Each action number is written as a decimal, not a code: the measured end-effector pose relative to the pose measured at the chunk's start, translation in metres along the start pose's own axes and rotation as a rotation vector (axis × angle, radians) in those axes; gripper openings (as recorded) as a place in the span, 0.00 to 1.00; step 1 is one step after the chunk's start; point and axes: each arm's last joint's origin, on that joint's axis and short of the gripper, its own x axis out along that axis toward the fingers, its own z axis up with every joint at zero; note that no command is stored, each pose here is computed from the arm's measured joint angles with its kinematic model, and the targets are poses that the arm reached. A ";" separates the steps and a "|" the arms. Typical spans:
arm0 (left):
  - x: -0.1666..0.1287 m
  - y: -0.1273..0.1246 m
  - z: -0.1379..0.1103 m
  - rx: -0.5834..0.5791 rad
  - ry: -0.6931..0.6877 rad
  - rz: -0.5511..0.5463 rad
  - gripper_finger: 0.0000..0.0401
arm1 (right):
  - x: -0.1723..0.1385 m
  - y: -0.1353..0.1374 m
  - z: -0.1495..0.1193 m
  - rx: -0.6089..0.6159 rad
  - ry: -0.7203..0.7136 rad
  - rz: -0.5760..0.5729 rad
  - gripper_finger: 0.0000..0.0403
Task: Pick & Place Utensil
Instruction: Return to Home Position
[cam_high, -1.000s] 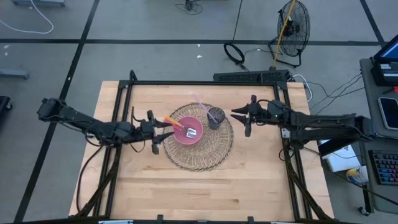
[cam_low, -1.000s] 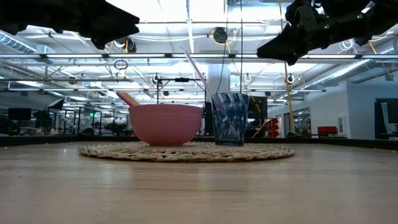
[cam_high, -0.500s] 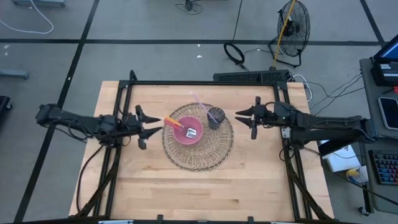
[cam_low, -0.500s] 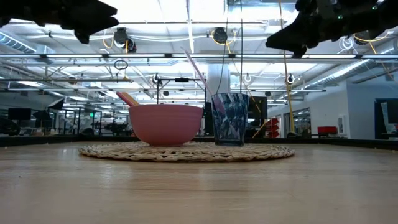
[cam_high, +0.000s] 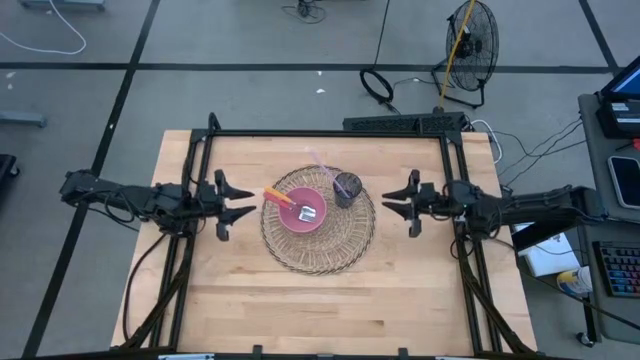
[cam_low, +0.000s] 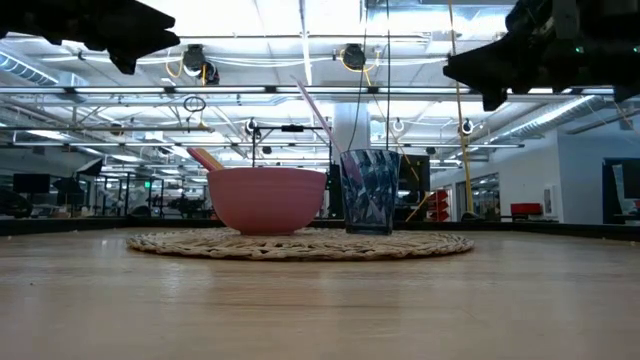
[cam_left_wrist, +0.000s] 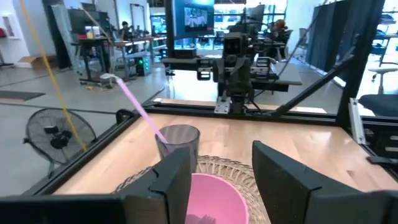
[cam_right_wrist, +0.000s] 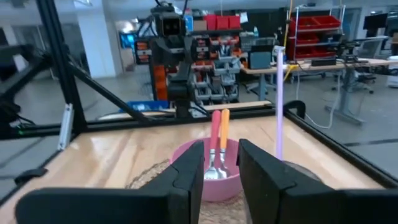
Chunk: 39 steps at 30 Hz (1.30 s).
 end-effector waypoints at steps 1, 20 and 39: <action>0.000 0.000 0.000 0.000 0.000 -0.007 0.42 | -0.001 0.001 -0.002 0.008 -0.007 0.005 0.22; -0.001 -0.006 0.000 0.020 0.001 -0.113 0.42 | -0.006 0.024 -0.008 -0.024 -0.009 0.027 0.22; -0.005 -0.015 -0.010 0.051 0.043 -0.102 0.42 | -0.025 0.022 -0.006 -0.035 0.042 -0.061 0.22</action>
